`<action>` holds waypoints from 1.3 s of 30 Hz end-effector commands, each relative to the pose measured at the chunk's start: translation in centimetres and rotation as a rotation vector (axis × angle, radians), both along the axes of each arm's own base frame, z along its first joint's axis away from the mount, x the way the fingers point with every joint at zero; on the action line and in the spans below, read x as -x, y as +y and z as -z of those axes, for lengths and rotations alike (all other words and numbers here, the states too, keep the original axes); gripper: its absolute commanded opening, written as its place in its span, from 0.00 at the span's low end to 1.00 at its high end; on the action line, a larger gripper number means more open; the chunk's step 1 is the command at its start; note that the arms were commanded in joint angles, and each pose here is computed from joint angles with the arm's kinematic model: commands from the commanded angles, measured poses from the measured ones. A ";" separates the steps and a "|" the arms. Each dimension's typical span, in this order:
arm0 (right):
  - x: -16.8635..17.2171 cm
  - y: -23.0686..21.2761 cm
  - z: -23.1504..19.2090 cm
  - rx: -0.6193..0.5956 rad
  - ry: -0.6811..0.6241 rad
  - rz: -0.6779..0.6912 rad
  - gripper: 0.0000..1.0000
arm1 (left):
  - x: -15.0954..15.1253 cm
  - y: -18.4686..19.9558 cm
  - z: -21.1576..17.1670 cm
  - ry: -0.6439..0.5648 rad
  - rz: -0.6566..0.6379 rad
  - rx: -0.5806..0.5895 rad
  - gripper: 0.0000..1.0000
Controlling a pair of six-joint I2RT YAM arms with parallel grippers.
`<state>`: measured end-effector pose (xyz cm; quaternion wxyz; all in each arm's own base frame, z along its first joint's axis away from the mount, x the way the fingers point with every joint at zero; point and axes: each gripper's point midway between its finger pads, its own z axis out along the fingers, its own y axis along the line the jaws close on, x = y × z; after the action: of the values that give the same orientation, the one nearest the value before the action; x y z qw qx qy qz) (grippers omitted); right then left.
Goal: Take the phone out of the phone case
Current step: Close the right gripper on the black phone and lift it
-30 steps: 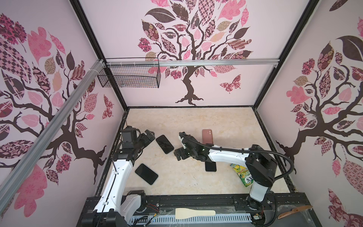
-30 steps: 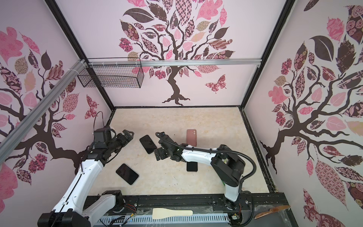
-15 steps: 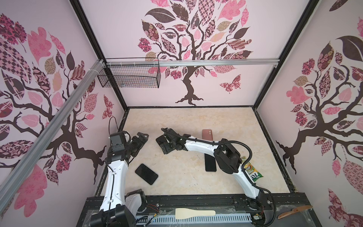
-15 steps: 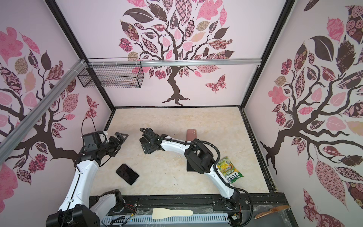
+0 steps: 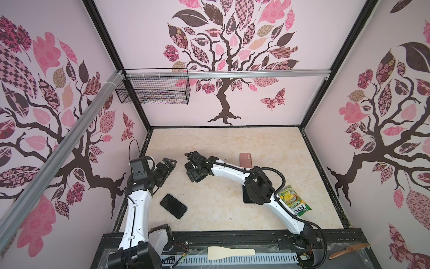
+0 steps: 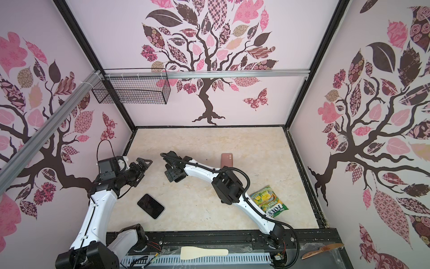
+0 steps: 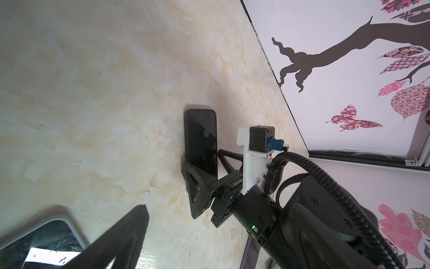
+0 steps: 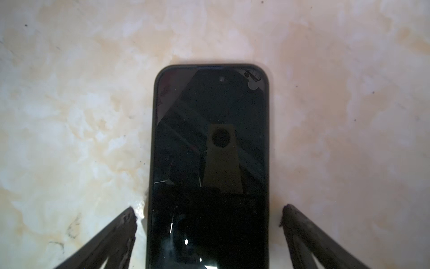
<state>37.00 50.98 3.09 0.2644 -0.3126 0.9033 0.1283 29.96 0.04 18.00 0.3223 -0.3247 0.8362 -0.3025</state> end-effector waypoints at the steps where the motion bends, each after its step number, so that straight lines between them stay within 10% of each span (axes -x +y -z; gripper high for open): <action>1: 1.1 -0.5 2.9 0.103 0.033 -0.035 0.99 | 0.3 0.1 0.7 0.004 0.010 -0.011 0.98; 27: 1.2 -3.5 2.4 0.232 0.035 0.041 0.68 | 1.0 -0.1 -0.5 -0.034 0.061 -0.096 0.98; 39: 4.9 -10.5 -6.1 -0.133 0.143 0.338 0.57 | 1.2 -6.4 0.3 -0.088 0.216 0.001 0.94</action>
<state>31.12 40.55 3.28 0.1974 -0.2194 0.9528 0.0713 28.73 -5.15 17.46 0.3190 -0.2327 0.8592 -0.3253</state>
